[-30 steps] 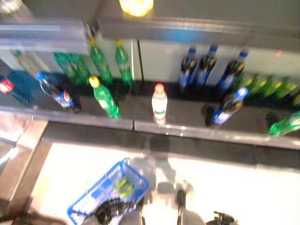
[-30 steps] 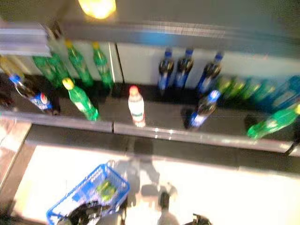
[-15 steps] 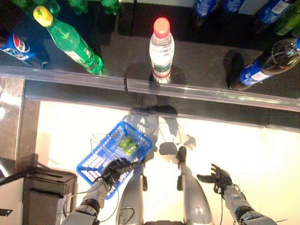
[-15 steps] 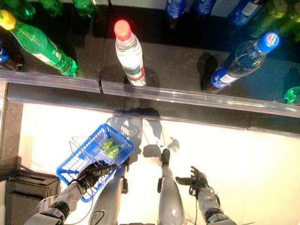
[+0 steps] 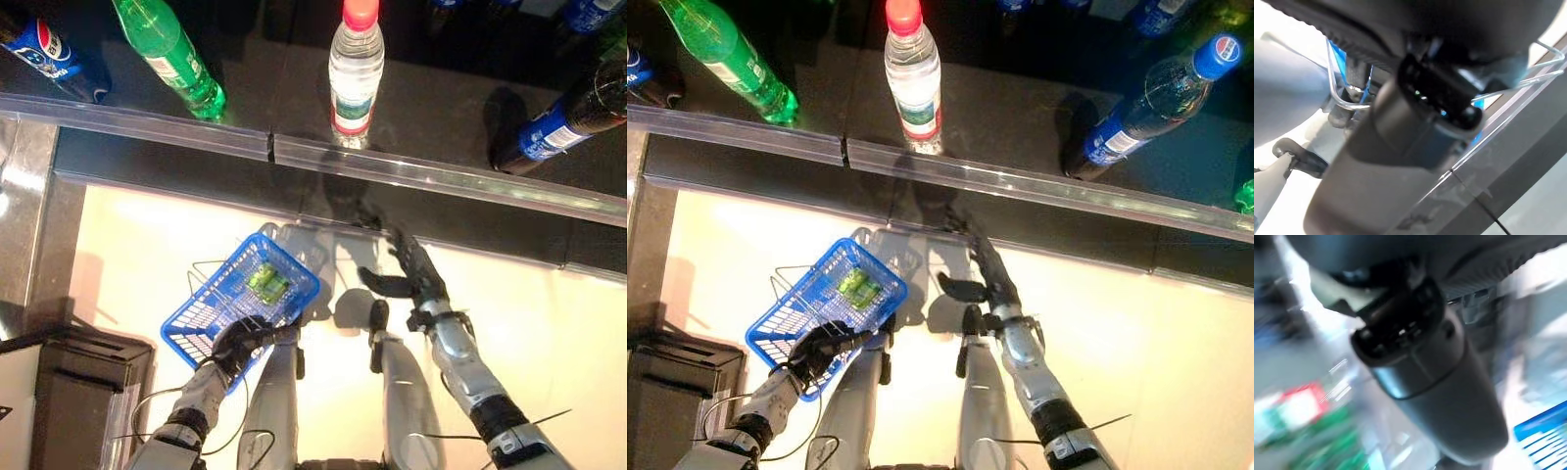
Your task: Pick up the drink and place into the basket.
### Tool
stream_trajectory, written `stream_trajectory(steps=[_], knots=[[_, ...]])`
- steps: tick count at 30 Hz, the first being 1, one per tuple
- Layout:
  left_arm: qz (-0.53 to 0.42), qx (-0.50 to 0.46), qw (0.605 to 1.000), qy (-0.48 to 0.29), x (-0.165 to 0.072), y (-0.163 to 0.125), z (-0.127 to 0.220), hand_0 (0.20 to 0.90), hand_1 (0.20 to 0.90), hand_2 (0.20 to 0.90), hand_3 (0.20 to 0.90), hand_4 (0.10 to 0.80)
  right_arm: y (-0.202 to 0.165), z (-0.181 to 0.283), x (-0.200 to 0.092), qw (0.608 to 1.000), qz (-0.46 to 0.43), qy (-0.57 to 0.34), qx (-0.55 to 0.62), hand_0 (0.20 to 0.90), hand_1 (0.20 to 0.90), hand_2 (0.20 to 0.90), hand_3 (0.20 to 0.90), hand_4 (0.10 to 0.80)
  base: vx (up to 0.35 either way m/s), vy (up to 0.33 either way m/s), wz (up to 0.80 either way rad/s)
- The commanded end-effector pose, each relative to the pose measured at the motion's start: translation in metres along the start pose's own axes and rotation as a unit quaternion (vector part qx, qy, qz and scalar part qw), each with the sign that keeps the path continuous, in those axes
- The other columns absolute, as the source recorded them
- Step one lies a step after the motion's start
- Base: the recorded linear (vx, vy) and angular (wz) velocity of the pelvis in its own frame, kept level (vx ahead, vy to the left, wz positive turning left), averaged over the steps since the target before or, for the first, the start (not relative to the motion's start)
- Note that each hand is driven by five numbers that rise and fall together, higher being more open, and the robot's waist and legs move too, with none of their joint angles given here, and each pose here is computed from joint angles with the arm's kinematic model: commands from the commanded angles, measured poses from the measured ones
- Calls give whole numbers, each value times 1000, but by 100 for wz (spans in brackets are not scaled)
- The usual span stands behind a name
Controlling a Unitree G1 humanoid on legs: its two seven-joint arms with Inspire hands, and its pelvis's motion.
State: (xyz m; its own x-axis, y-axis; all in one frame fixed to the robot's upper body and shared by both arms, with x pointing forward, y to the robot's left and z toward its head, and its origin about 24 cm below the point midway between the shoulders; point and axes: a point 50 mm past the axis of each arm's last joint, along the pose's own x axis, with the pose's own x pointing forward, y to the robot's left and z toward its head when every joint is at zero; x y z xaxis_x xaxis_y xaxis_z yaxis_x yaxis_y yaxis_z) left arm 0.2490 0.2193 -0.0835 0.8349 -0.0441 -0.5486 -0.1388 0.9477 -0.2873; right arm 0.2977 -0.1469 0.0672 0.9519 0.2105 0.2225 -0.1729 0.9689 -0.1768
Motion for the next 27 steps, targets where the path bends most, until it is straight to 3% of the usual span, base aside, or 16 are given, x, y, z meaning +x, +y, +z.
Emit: stream_trajectory(steps=[1, 10, 27], knots=[[-4, -27, 999, 25, -20, 10, -38, 300, 300, 300, 200, 100, -5, 51, 4, 991, 29, -132, -23, 900, 900, 900, 900, 800, -5, 52, 2], [-10, -27, 999, 24, -17, 8, -35, 300, 300, 300, 200, 100, -3, 130, 23, 959, 46, -278, -31, 900, 900, 900, 900, 800, -3, 9, 0], [-18, -18, 999, 38, -14, 1, -36, 300, 300, 300, 200, 100, -34, 180, 44, 929, -48, -365, -35, 900, 900, 900, 900, 800, 0, 0, 0]])
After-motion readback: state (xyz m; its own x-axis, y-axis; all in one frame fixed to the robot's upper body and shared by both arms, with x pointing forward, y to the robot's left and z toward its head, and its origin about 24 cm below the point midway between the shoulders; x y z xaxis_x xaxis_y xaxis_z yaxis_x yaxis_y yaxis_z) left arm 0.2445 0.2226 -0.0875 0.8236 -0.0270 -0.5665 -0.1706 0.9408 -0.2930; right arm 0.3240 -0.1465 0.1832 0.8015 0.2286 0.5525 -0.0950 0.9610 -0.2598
